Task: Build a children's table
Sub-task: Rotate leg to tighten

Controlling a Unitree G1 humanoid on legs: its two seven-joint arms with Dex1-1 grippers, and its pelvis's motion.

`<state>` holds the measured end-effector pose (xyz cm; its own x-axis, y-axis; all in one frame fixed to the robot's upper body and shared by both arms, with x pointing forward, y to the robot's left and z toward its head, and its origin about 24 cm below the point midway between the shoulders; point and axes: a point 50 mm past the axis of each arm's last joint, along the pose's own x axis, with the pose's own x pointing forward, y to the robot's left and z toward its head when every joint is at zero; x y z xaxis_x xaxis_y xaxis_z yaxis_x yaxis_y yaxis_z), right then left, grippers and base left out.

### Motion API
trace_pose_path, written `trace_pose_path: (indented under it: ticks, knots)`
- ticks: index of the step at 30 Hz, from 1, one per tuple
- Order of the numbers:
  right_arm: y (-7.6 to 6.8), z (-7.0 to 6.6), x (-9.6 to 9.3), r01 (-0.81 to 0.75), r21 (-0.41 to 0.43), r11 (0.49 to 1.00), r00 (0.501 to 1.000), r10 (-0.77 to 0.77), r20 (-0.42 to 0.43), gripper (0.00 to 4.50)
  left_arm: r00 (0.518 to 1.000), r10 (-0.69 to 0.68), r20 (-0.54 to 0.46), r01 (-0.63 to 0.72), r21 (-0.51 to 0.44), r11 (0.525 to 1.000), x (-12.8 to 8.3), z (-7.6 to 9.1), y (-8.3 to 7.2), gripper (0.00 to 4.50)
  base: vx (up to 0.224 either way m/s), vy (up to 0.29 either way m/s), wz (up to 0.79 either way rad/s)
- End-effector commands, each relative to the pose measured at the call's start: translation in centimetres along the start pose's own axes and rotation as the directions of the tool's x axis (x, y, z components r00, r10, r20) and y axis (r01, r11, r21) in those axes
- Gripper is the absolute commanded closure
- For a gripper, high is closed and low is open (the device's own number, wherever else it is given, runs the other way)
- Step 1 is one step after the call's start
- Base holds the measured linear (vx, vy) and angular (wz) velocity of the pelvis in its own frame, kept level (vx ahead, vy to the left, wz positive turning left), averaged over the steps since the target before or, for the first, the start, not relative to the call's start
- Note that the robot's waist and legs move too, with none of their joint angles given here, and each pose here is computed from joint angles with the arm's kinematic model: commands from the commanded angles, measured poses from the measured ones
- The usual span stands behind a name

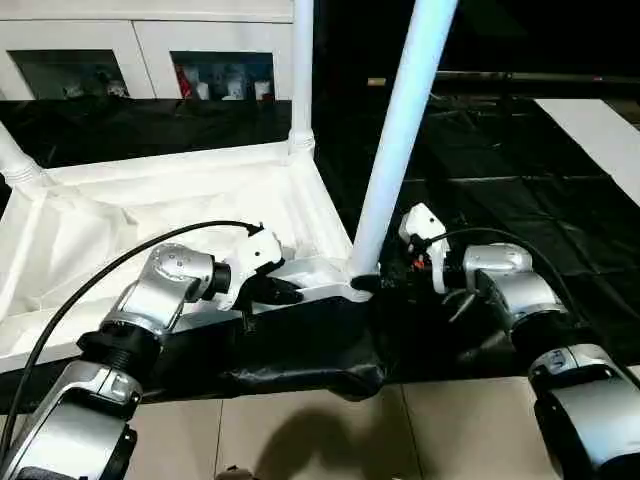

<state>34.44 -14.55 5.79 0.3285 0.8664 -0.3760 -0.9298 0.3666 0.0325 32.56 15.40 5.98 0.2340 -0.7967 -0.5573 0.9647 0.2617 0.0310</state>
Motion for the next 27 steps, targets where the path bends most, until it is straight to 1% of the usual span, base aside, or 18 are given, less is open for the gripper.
trace_pose_path:
  ticks: [1, 2, 3, 4, 5, 7, 8, 11, 14, 17, 24, 27]
  knots:
    - [-0.1, 0.3, -0.1, 0.005, 0.002, 1.0, 1.0, -0.005, 0.012, 0.55, 0.997, -0.068, 0.023, 0.067, 0.022, 0.997, 0.7, 0.6, -0.5, 4.5, 0.0, 0.0, 0.0]
    - [0.0, 0.3, -0.1, -0.013, 0.01, 1.0, 1.0, 0.013, 0.017, 0.55, 0.997, -0.075, 0.025, 0.074, 0.024, 0.997, 0.6, 0.7, -0.5, 4.5, 0.0, 0.0, 0.0]
    - [0.2, 0.2, 0.0, -0.024, 0.01, 1.0, 1.0, 0.024, 0.018, 0.82, 0.997, -0.077, 0.027, 0.076, 0.024, 0.997, 0.6, 0.8, -0.5, 4.5, 0.0, 0.0, 0.0]
    - [0.2, 0.2, 0.0, -0.031, 0.01, 0.999, 0.999, 0.031, 0.019, 0.82, 0.997, -0.078, 0.029, 0.077, 0.024, 0.997, 0.6, 0.8, -0.5, 4.5, 0.0, 0.0, 0.0]
    - [0.3, 0.2, 0.0, -0.034, 0.012, 0.999, 0.999, 0.034, 0.026, 0.93, 0.996, -0.08, 0.029, 0.079, 0.024, 0.997, 0.5, 0.9, -0.5, 4.5, 0.0, 0.0, 0.0]
    - [0.4, 0.3, 0.1, -0.043, 0.021, 0.999, 0.998, 0.042, 0.044, 1.02, 0.996, -0.081, 0.027, 0.08, 0.025, 0.996, 0.5, 0.8, -0.5, 4.5, 0.0, 0.0, 0.0]
    - [0.5, 0.2, 0.2, -0.049, 0.025, 0.998, 0.998, 0.048, 0.045, 1.27, 0.996, -0.08, 0.025, 0.08, 0.024, 0.997, 0.4, 0.7, -0.5, 4.5, 0.0, 0.0, 0.0]
    - [0.8, -0.1, 0.5, -0.073, 0.029, 0.997, 0.997, 0.072, 0.023, 1.39, 0.997, -0.078, 0.02, 0.077, 0.022, 0.997, 0.3, 0.4, -0.5, 4.5, 0.0, 0.0, 0.0]
    - [0.8, -0.2, 0.7, -0.072, 0.029, 0.997, 0.997, 0.072, 0.009, 1.7, 0.998, -0.067, 0.021, 0.067, 0.016, 0.998, 0.2, 0.2, -0.6, 4.5, 0.0, 0.0, 0.0]
    - [0.8, -0.1, 0.6, -0.076, 0.028, 0.997, 0.997, 0.076, 0.007, 1.88, 0.998, -0.065, 0.024, 0.065, 0.014, 0.998, 0.2, 0.1, -0.6, 4.5, 0.0, 0.0, 0.0]
    - [0.7, -0.4, 0.7, -0.054, 0.033, 0.998, 0.999, 0.055, -0.005, 2.0, 0.998, -0.062, 0.021, 0.062, 0.004, 0.998, 0.2, -0.1, -0.8, 4.5, 0.0, 0.0, 0.0]
    - [0.5, -1.2, 1.0, 0.052, 0.083, 0.995, 0.999, -0.052, -0.004, 2.0, 1.0, -0.023, 0.019, 0.024, -0.026, 0.999, 0.9, -0.1, -0.7, 4.5, 0.0, 0.0, 0.0]
